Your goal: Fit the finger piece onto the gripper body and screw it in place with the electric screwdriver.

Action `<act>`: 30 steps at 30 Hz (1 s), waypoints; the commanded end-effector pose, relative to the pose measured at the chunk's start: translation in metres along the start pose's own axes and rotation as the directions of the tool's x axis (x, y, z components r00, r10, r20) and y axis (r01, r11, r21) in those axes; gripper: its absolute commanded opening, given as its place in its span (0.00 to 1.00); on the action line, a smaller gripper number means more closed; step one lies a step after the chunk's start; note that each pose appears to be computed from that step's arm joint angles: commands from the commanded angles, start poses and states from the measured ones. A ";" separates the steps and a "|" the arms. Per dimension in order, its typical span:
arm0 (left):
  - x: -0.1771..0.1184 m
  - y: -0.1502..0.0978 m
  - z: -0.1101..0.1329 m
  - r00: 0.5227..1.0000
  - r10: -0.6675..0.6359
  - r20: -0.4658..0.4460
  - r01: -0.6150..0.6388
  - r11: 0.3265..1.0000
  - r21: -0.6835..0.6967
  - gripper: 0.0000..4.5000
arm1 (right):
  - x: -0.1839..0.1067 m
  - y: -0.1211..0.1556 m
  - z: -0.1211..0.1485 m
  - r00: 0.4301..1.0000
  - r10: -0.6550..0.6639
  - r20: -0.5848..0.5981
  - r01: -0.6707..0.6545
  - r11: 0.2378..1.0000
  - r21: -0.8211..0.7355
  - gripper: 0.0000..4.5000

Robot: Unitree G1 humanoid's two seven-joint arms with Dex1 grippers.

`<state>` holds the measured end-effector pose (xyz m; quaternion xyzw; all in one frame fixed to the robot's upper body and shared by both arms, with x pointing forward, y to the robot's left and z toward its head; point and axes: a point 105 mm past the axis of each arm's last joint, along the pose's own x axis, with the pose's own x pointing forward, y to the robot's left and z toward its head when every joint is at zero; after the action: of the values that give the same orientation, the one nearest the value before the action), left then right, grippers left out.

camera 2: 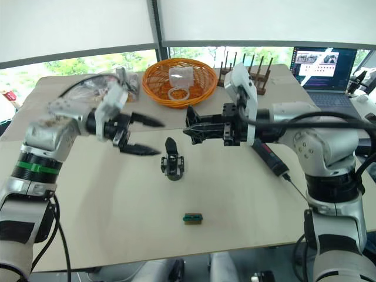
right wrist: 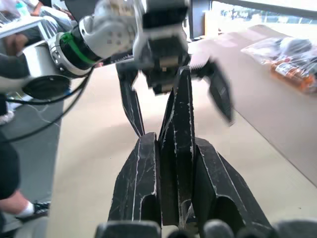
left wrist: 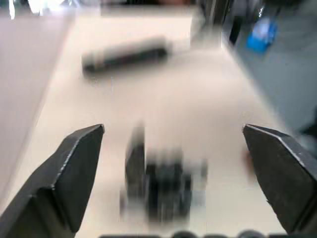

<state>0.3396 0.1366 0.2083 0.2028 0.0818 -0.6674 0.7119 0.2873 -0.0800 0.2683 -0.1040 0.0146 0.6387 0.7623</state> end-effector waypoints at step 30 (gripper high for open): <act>0.098 -0.010 -0.080 0.979 0.177 0.106 -0.176 0.984 -0.020 0.94 | 0.008 0.025 -0.031 0.999 0.041 -0.022 -0.043 0.992 -0.122 0.09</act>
<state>0.3499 0.0791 0.0888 0.1853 0.0427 -0.6111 0.7684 0.2756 -0.0772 0.2259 -0.1324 0.0157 0.6436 0.7536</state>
